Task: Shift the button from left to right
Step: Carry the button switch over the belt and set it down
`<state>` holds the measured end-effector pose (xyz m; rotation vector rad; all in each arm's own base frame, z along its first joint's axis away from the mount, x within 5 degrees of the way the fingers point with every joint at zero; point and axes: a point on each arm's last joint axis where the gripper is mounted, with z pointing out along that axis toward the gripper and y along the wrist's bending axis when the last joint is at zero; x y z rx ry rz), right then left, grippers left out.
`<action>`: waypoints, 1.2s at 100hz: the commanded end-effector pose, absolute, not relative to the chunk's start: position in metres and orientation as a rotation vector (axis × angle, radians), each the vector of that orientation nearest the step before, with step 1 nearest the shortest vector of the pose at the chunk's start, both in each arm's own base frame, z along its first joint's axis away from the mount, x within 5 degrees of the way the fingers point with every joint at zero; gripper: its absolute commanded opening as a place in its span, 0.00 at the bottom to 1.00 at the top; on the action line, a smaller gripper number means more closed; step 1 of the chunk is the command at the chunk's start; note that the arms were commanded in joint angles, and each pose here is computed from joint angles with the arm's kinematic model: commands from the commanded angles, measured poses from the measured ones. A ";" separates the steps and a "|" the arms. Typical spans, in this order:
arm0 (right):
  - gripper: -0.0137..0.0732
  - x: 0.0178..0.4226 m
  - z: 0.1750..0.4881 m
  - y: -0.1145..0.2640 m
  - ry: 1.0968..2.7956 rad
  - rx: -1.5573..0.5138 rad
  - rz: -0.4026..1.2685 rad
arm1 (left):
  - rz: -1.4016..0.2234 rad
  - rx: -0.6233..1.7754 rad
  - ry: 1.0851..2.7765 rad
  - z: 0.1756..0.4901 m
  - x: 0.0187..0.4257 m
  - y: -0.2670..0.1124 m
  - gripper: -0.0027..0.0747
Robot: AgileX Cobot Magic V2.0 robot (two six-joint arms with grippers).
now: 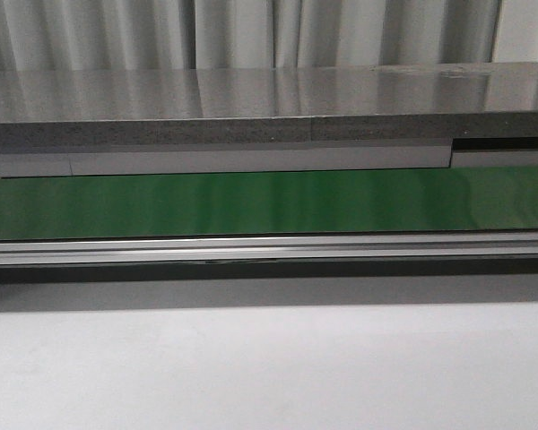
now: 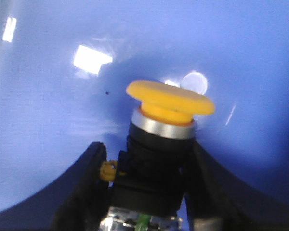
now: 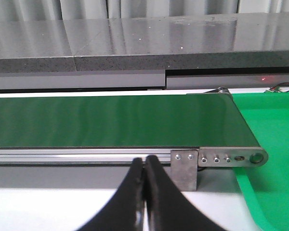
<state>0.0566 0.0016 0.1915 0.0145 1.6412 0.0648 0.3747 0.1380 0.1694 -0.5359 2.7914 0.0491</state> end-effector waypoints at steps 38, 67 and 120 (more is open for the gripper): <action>0.08 0.054 0.206 0.002 1.517 0.001 0.069 | 0.070 -0.356 2.541 0.284 0.358 0.095 0.01; 0.08 0.054 0.206 0.002 1.517 0.001 0.069 | 0.042 -0.172 2.642 0.270 0.360 0.056 0.01; 0.08 0.054 0.206 0.002 1.517 0.001 0.069 | 0.000 -0.162 2.676 0.248 0.353 0.045 0.01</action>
